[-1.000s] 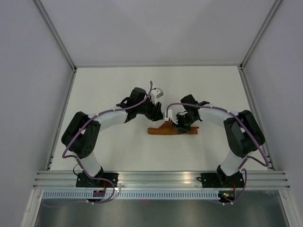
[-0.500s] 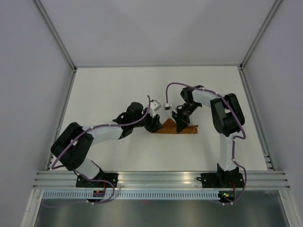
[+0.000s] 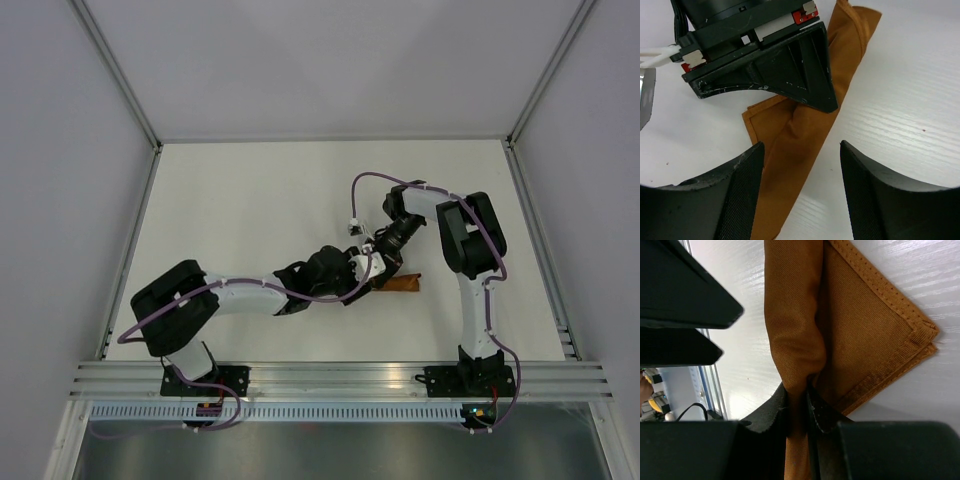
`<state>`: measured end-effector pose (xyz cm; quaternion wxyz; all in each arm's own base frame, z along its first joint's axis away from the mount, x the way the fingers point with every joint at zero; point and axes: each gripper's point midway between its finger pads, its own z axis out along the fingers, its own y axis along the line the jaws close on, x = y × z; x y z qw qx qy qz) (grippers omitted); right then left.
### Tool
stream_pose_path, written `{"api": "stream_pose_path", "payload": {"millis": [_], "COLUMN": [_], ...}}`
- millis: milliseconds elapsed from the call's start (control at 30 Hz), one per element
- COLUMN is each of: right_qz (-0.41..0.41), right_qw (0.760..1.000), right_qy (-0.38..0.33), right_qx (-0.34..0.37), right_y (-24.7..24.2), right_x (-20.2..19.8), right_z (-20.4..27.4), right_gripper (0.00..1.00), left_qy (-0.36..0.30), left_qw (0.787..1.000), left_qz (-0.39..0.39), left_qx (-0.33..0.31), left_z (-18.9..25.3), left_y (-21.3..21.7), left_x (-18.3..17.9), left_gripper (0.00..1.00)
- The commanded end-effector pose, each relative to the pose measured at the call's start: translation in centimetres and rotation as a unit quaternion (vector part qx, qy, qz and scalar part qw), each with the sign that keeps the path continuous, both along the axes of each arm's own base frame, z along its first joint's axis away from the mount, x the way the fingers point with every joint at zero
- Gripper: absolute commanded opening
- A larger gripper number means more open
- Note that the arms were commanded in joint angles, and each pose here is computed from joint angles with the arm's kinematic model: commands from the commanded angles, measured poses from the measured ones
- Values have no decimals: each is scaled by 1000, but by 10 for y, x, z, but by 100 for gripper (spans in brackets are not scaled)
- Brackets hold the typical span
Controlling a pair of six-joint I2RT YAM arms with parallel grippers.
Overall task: Fold the napkin, place the utensils inside, and roll it up
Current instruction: Roll the napkin with the utensil
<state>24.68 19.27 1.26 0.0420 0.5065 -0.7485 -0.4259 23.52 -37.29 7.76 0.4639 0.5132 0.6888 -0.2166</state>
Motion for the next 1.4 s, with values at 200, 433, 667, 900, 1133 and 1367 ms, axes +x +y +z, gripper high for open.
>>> {"api": "stream_pose_path", "payload": {"millis": [200, 433, 667, 900, 1133, 1367], "right_qz": [48, 45, 45, 45, 36, 15], "right_qw": [996, 997, 997, 997, 997, 996], "right_qy": [-42, -36, -35, -37, -46, -75], "right_qx": [-56, -58, -57, -55, -47, -38], "right_y": [-23, -25, -26, -25, -22, -18], "right_x": [13, 14, 15, 15, 19, 25], "right_z": [-52, -54, -55, -53, -46, -32], "right_gripper": [14, 14, 14, 15, 26, 48], "left_qy": [-129, -144, -122, -62, 5, 68], "left_qw": [988, 981, 978, 977, 978, 975], "left_qz": [-32, -44, -54, -81, -107, -132], "left_qx": [79, 122, 161, 185, 180, 167], "left_z": [-7, -30, -56, -79, -87, -92], "left_y": [-28, -31, -24, -21, -23, -21], "left_x": [9, 11, 8, -5, -11, -21], "left_gripper": [67, 68, 63, 37, 11, 7]}}
